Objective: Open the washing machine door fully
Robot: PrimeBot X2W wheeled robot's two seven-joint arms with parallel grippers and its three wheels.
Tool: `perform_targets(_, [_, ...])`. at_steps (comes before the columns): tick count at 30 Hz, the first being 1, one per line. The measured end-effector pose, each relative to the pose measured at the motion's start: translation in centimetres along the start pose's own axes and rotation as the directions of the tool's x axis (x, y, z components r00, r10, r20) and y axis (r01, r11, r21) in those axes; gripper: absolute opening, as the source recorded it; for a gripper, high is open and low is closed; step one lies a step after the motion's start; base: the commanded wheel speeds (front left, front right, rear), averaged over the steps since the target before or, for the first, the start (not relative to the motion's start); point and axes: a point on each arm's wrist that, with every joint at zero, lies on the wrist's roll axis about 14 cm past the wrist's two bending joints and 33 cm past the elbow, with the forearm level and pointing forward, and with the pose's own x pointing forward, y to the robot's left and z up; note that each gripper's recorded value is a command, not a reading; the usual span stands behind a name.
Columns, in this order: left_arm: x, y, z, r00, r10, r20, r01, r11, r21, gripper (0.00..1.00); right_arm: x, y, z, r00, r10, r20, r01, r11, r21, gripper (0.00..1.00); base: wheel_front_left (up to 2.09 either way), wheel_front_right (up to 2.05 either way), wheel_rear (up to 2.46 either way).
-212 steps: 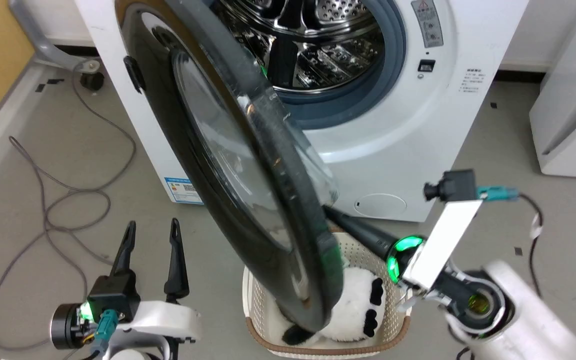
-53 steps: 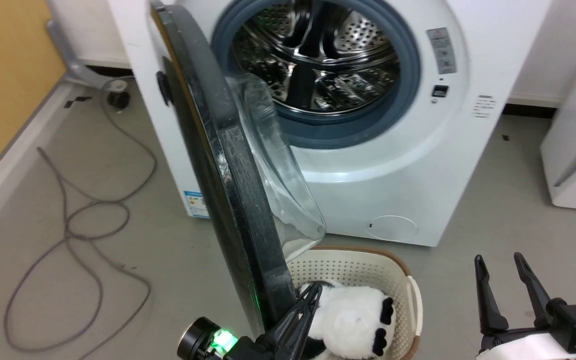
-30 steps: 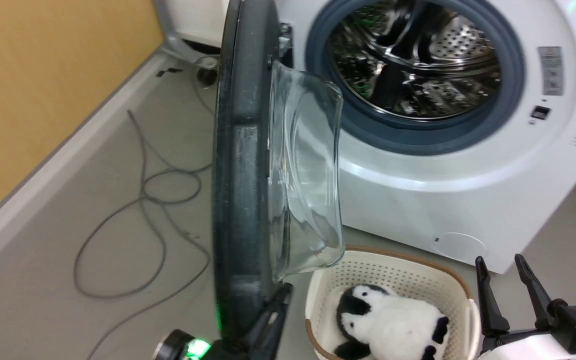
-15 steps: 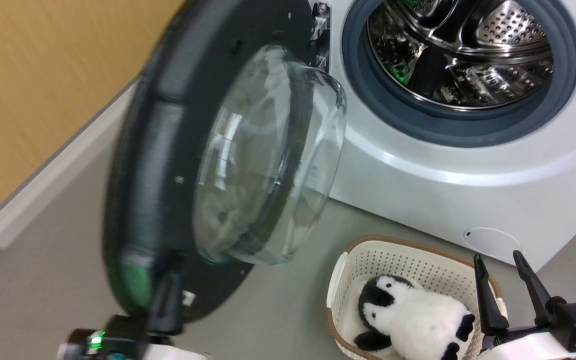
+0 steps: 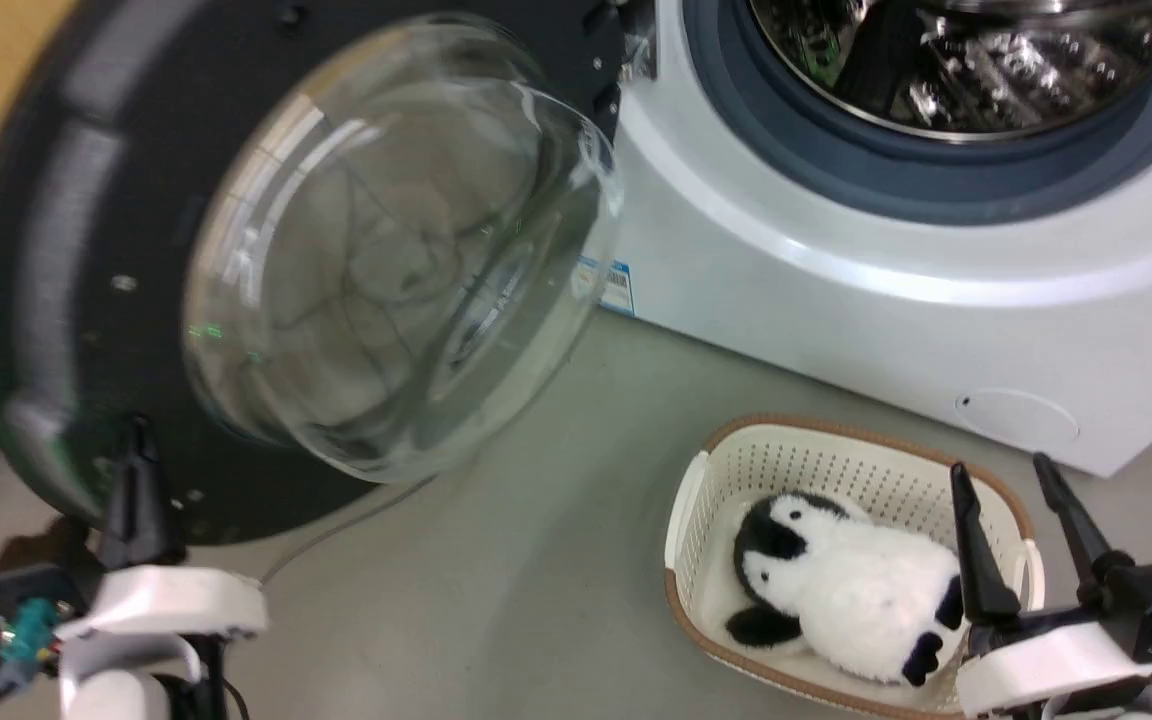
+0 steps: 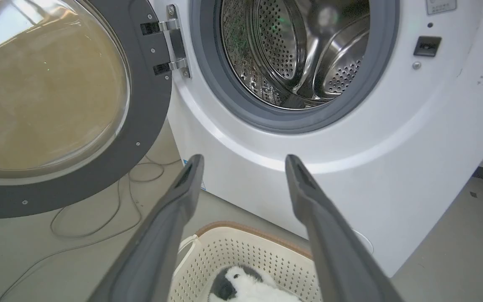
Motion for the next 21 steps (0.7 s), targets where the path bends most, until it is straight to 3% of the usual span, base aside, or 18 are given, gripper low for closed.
perform_targets(11, [4.8, 3.0, -1.1, 0.994, 0.107, -0.028, -0.106, 0.994, 0.030, 0.00, 0.7, -2.3, -1.8, 0.999, -0.041, -0.028, 0.041, 0.999, -0.007, 1.00, 0.00, 0.00, 0.00])
perform_targets(21, [8.4, 3.6, -1.7, 0.992, 0.115, -0.045, -0.111, 0.990, 0.084, 0.00, 0.8, -4.5, -2.6, 0.996, -0.086, -0.037, 0.085, 0.996, -0.021, 1.00, 0.00, 0.00, 0.00])
